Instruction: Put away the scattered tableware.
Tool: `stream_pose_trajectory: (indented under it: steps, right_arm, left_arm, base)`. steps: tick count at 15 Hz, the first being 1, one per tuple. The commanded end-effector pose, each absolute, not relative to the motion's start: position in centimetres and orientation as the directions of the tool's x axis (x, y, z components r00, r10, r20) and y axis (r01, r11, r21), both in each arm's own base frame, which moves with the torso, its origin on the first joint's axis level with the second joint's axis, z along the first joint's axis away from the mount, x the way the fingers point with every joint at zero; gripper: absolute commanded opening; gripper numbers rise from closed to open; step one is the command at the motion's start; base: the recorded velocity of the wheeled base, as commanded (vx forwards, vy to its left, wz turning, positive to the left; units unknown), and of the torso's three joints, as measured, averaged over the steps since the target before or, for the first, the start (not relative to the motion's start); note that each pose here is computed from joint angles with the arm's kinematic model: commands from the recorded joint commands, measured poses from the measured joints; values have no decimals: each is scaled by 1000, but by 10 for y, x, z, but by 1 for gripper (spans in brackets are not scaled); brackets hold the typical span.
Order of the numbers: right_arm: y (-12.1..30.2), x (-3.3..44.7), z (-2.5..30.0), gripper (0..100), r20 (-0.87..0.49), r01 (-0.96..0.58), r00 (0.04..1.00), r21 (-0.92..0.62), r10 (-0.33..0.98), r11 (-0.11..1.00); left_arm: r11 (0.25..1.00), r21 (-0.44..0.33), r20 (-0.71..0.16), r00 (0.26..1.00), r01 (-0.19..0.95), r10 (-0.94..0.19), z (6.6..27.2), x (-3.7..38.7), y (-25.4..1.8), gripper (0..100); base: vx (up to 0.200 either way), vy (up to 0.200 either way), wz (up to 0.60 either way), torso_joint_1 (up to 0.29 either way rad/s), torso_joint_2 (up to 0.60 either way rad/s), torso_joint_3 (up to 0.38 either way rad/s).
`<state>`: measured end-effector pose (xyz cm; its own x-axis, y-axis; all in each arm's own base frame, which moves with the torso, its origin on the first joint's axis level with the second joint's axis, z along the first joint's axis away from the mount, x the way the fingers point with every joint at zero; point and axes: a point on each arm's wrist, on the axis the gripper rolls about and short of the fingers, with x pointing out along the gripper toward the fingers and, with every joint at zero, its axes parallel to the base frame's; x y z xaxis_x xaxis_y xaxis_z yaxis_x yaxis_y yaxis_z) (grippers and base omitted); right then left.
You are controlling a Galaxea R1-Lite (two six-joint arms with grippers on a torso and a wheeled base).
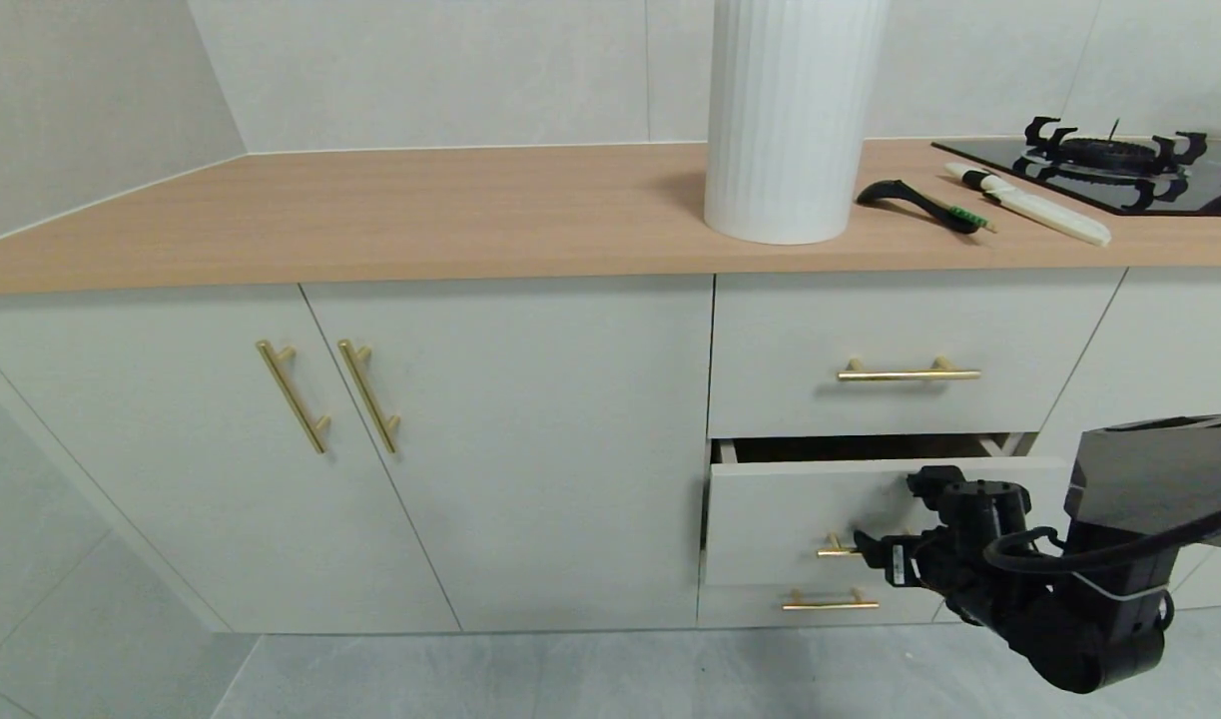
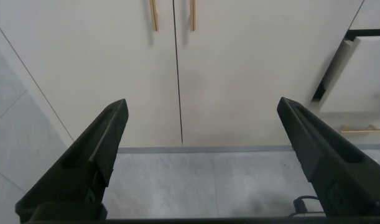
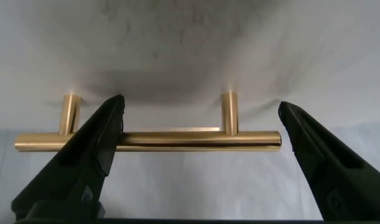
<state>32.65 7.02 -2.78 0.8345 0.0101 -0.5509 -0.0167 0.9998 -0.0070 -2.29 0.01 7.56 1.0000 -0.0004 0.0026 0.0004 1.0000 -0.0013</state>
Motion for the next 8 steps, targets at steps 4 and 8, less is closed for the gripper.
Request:
stream_pose_trajectory:
  steps: [4,8]
  right_arm:
    - [67,270,90,100,-548,-178,818,54,178,983]
    - [71,250,130,100,-482,-223,846,65,227,973]
  left_arm:
    - [1000,-2,2,1000,0,0,76,-23,0,100]
    - [1000,-2,2,1000,0,0,76,-23,0,100]
  base:
    - [0,0,0,0,0,0]
    - [0,0,0,0,0,0]
